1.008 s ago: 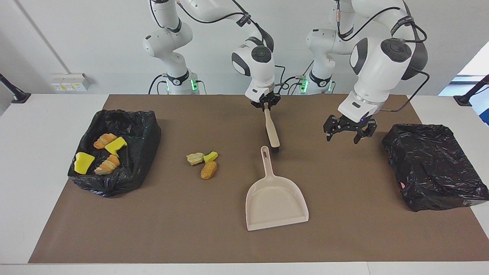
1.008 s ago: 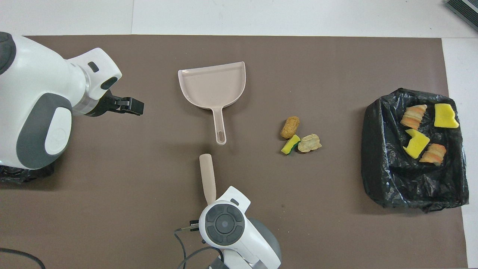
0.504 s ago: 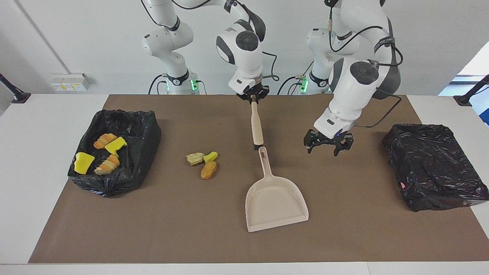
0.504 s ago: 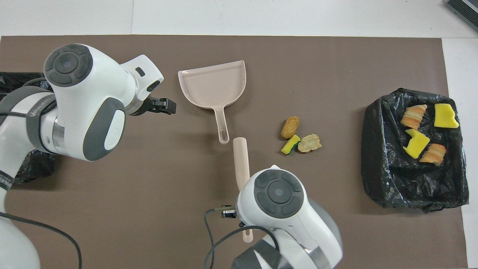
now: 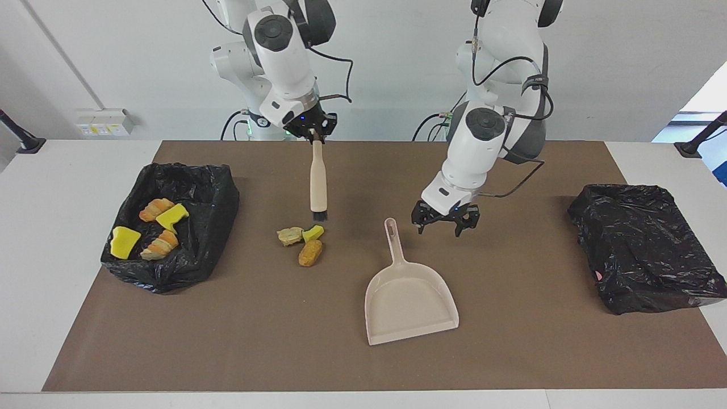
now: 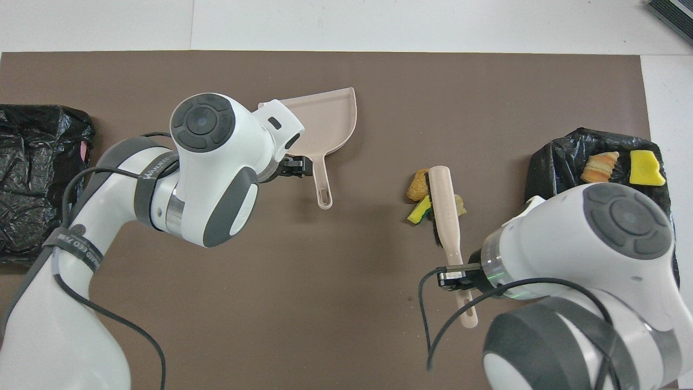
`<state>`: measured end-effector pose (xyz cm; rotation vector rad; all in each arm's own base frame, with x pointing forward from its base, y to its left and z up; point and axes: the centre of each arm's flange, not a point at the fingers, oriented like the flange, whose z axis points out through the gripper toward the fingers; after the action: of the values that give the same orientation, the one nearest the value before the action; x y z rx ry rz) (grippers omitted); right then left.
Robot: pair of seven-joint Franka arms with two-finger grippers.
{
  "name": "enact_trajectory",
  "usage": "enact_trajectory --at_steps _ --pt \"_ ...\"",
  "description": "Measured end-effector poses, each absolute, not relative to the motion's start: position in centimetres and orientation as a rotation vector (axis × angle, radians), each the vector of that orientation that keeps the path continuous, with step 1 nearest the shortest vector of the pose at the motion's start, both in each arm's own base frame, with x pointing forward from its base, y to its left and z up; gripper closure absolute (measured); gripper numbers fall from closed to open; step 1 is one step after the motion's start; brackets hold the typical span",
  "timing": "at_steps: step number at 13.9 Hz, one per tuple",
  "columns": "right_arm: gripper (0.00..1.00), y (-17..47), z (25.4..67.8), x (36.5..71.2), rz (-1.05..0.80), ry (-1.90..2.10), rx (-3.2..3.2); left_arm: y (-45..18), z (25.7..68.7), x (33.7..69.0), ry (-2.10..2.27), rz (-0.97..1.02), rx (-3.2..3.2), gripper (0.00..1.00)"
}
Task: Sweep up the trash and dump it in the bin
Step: 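Grasp the dustpan handle with the left gripper while the right gripper grasps the brush, then place the dustpan beside the trash with the left gripper while the right gripper approaches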
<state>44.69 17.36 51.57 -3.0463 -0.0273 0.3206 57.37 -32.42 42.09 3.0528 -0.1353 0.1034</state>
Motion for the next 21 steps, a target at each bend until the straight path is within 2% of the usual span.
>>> enact_trajectory --at_steps 3,7,9,10,14,19,21 --pt "0.74 13.6 51.2 46.0 0.296 -0.118 -3.118 -36.4 40.6 55.7 -0.011 0.092 3.052 0.0" --pt "0.74 7.5 49.5 49.0 0.237 -0.233 -3.2 -39.8 35.6 54.7 0.116 0.067 3.081 0.01" --pt "0.74 6.1 47.1 50.5 0.256 -0.271 -3.253 -40.2 35.0 55.0 0.136 0.071 3.079 0.16" --pt "0.74 6.0 45.7 51.3 0.266 -0.293 -3.267 -40.2 35.2 55.2 0.143 0.078 3.076 0.17" --pt "0.74 6.6 43.0 52.3 0.292 -0.297 -3.269 -40.0 35.9 55.8 0.155 0.102 3.071 0.67" --pt "0.74 7.2 40.4 51.1 0.342 -0.125 -3.29 -39.0 36.3 56.6 0.126 0.127 3.079 0.68" --pt "0.74 7.9 39.2 50.8 0.34 -0.077 -3.293 -37.1 37.6 58.0 -0.057 0.164 3.079 0.68"
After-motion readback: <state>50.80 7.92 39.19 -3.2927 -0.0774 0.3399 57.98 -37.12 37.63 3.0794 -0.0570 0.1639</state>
